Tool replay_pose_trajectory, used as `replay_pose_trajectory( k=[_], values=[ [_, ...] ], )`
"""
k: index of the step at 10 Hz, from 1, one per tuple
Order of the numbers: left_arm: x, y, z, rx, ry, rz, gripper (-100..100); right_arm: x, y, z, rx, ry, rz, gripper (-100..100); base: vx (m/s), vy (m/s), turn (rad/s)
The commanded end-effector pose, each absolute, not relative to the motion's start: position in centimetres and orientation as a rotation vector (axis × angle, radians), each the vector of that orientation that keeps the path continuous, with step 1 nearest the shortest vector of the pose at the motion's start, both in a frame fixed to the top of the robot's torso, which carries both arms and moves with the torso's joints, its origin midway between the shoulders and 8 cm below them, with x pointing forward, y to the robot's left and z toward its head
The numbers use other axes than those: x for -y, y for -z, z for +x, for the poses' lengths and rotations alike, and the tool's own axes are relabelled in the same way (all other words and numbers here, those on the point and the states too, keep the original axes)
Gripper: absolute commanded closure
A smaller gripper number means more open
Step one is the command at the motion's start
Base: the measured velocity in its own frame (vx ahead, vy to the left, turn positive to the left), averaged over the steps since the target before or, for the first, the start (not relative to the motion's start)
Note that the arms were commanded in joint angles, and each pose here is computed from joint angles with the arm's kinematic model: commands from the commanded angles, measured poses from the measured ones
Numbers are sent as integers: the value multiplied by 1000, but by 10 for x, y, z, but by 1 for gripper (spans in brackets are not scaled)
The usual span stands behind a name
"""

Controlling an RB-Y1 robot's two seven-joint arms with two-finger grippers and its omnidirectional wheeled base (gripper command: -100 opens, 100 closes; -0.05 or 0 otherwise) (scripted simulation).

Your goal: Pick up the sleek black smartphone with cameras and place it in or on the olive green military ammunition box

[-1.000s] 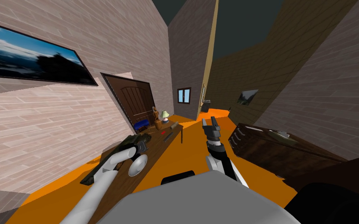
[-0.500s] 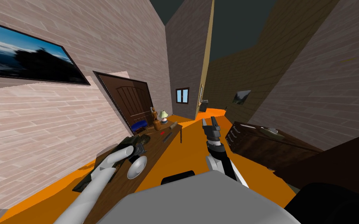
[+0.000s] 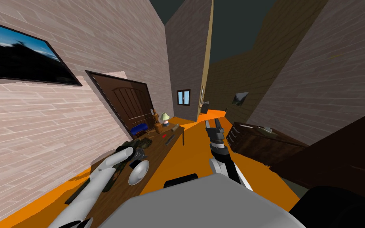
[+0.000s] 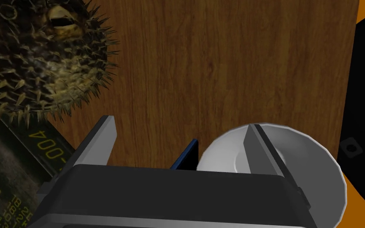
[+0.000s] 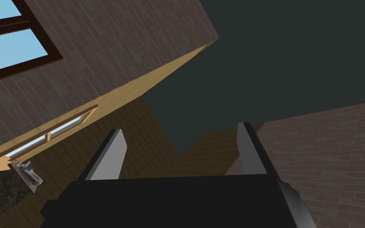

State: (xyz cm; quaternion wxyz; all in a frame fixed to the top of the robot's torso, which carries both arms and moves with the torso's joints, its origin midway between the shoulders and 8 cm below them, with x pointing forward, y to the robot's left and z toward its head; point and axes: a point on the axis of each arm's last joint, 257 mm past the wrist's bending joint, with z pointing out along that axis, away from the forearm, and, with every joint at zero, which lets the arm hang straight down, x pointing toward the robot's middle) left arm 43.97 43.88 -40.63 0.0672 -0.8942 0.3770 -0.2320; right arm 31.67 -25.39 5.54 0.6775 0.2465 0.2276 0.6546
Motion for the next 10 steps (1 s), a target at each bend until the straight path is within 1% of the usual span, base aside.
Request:
replay_pose_trajectory(
  k=[1, 6, 10],
  values=[
    [-441, 409, 432, -1123, 665, -2742, -100, 254, -55, 317, -511, -1471, 554, 0, -8, 49, -42],
    [-463, 412, 403, -992, 531, -2953, -100, 254, -55, 317, -511, -1471, 554, 0, -18, 55, -95],
    [-470, 410, 395, -947, 496, -3009, -100, 254, -55, 317, -511, -1471, 554, 0, -13, 42, -53]
  ],
)
